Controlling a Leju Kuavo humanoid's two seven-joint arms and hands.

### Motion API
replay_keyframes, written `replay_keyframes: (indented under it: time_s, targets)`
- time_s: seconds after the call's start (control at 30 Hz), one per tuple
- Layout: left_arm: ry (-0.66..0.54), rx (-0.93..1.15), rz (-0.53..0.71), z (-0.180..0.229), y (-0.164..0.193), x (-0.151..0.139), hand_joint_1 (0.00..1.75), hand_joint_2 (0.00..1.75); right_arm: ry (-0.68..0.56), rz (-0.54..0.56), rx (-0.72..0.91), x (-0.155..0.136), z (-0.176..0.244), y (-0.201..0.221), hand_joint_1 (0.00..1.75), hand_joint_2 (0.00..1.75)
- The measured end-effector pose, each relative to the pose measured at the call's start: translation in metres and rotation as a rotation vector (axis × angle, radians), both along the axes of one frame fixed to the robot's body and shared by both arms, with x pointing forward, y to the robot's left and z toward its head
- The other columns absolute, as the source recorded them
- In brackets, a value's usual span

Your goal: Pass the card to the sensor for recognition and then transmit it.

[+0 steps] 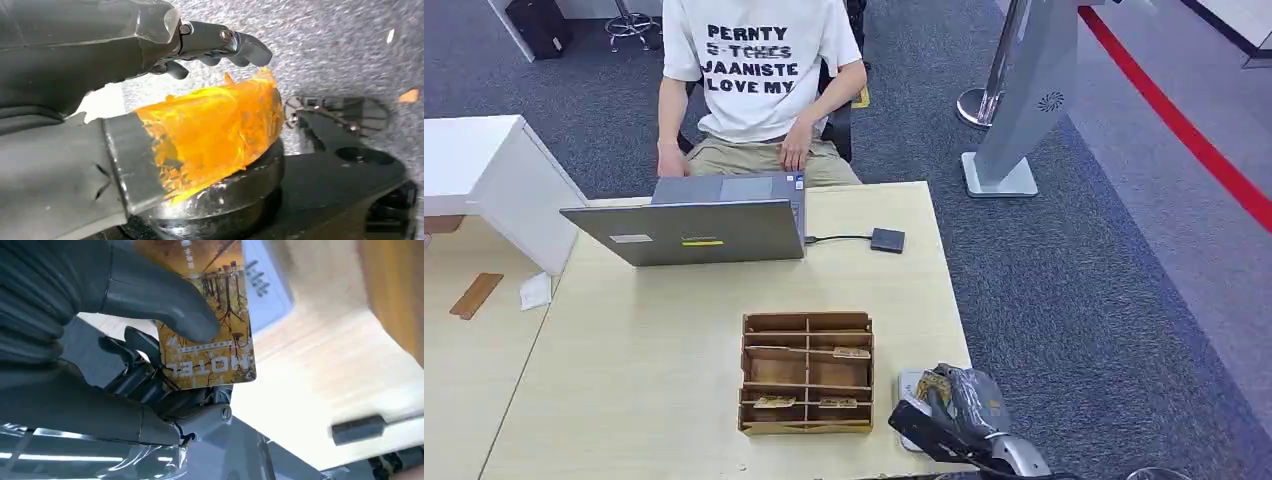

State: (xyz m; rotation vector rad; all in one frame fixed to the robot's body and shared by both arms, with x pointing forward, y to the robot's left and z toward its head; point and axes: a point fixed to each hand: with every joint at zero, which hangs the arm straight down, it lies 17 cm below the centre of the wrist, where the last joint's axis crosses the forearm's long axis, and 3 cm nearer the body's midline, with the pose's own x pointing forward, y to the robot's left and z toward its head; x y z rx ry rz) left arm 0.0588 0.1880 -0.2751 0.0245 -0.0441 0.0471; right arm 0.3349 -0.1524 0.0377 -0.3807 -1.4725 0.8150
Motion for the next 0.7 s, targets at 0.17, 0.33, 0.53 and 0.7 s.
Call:
replay_keyframes:
  time_s: [0.17, 0.33, 0.53, 0.7]
  targets:
    - [-0.020, 0.014, 0.000, 0.001, -0.002, 0.004, 0.00, 0.00, -0.499, -0.133, 0.361, -0.001, 0.170, -0.015, 1.75, 1.75]
    - [-0.022, 0.008, -0.002, 0.001, -0.006, 0.003, 0.00, 0.00, -0.579, -0.169, 0.447, -0.014, 0.210, -0.028, 1.75, 1.75]
    - [-0.025, 0.005, -0.002, 0.002, -0.009, 0.005, 0.00, 0.00, -0.630, -0.202, 0.490, -0.022, 0.229, -0.039, 1.75, 1.75]
    - [-0.026, 0.005, -0.005, 0.002, -0.009, 0.005, 0.00, 0.00, -0.647, -0.218, 0.498, -0.025, 0.235, -0.044, 1.75, 1.75]
